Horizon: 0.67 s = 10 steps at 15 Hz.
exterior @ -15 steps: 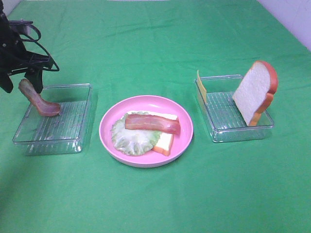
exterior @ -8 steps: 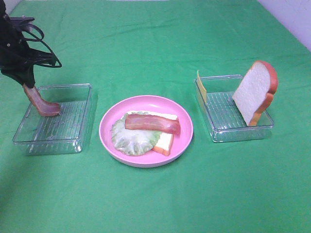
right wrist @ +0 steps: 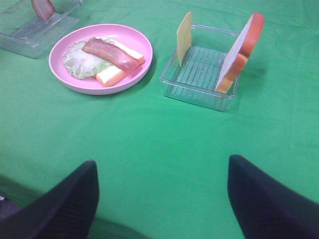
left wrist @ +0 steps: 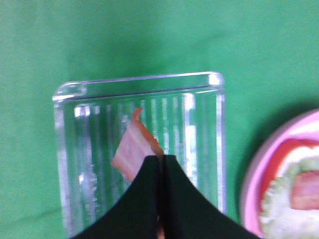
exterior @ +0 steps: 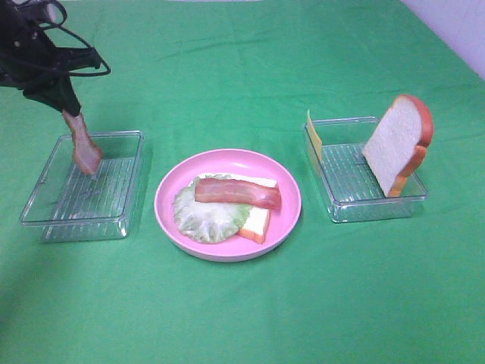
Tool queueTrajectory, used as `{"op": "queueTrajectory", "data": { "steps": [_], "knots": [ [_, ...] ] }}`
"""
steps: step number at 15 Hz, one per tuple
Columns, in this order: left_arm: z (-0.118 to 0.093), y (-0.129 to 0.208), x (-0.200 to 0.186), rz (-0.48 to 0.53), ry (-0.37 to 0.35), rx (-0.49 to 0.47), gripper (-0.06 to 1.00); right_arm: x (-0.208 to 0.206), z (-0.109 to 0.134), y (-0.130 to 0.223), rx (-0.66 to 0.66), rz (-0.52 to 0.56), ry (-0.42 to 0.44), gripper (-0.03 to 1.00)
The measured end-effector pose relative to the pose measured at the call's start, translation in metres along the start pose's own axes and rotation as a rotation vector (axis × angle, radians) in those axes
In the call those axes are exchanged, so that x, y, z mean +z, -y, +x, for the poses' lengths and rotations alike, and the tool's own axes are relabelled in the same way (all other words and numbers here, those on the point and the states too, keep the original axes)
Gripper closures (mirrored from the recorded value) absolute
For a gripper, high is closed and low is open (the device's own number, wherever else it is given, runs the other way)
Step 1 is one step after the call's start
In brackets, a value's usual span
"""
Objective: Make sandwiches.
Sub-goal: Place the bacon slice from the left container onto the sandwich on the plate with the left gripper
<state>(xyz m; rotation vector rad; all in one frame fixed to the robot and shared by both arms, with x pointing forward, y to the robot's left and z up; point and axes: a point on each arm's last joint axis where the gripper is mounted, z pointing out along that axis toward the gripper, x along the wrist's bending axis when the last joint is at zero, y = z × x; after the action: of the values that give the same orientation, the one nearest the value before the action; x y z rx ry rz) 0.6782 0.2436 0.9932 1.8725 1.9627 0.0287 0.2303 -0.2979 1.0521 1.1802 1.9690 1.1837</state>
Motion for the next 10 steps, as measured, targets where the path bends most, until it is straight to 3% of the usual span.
{"op": "queueTrajectory", "data": {
  "steps": [6,10],
  "knots": [
    [-0.053,-0.002,-0.017,-0.071,0.444,0.0,0.94,0.0,0.0,0.0,0.0,0.0,0.0,0.28],
    [-0.121,0.022,-0.001,-0.015,0.57,0.163,0.94,0.0,0.0,0.0,0.0,0.0,0.0,0.28]
  ]
}}
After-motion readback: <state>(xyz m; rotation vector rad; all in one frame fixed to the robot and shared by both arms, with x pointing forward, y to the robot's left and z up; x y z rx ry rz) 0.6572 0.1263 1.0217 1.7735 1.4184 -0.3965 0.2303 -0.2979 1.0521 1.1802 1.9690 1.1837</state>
